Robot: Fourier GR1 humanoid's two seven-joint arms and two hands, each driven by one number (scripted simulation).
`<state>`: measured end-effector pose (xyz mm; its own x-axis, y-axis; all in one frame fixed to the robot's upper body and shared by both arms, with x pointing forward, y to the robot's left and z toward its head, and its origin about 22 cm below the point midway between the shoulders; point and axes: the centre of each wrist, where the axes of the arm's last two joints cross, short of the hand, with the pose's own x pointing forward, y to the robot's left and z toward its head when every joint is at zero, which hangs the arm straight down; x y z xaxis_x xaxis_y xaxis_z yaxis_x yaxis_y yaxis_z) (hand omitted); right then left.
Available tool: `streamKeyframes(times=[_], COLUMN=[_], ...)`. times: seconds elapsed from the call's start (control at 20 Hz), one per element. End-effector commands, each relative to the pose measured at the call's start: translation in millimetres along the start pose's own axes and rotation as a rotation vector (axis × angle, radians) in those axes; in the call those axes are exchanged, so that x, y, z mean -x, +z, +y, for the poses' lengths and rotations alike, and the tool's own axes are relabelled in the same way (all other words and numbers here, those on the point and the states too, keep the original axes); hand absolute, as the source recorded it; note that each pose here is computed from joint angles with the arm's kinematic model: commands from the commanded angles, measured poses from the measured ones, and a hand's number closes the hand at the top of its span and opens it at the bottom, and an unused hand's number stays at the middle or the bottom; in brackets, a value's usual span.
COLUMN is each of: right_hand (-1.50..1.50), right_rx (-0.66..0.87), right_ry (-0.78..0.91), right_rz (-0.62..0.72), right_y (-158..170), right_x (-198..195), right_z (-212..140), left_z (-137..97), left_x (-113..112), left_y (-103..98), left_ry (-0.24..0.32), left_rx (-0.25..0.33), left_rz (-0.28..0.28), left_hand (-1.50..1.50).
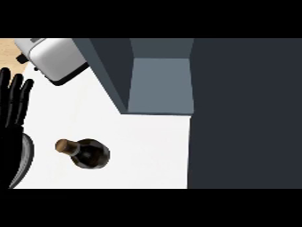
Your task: Pick up the wine, place it into the cabinet and close the cabinet
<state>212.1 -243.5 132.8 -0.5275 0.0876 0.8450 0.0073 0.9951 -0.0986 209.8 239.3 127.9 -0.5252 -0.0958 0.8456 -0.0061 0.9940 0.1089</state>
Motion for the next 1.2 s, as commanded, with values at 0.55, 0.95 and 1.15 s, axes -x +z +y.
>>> streamKeyframes(times=[0.55, 0.95, 1.15], right_hand=[-1.5, -1.5, -1.5], right_rx=[-0.346, -0.327, -0.313], right_ry=[-0.227, -0.218, -0.225], right_rz=[0.105, 0.132, 0.118], right_y=[41, 65, 76], right_x=[-42, -92, -91], right_z=[21, 14, 24], left_z=[-84, -80, -63], left_x=[-22, -97, -119], left_y=[-4, 13, 36], left_ry=[0.419, 0.447, 0.452], left_rx=[0.532, 0.535, 0.561], left_rz=[0.275, 0.298, 0.315], left_hand=[-1.5, -1.5, -1.5])
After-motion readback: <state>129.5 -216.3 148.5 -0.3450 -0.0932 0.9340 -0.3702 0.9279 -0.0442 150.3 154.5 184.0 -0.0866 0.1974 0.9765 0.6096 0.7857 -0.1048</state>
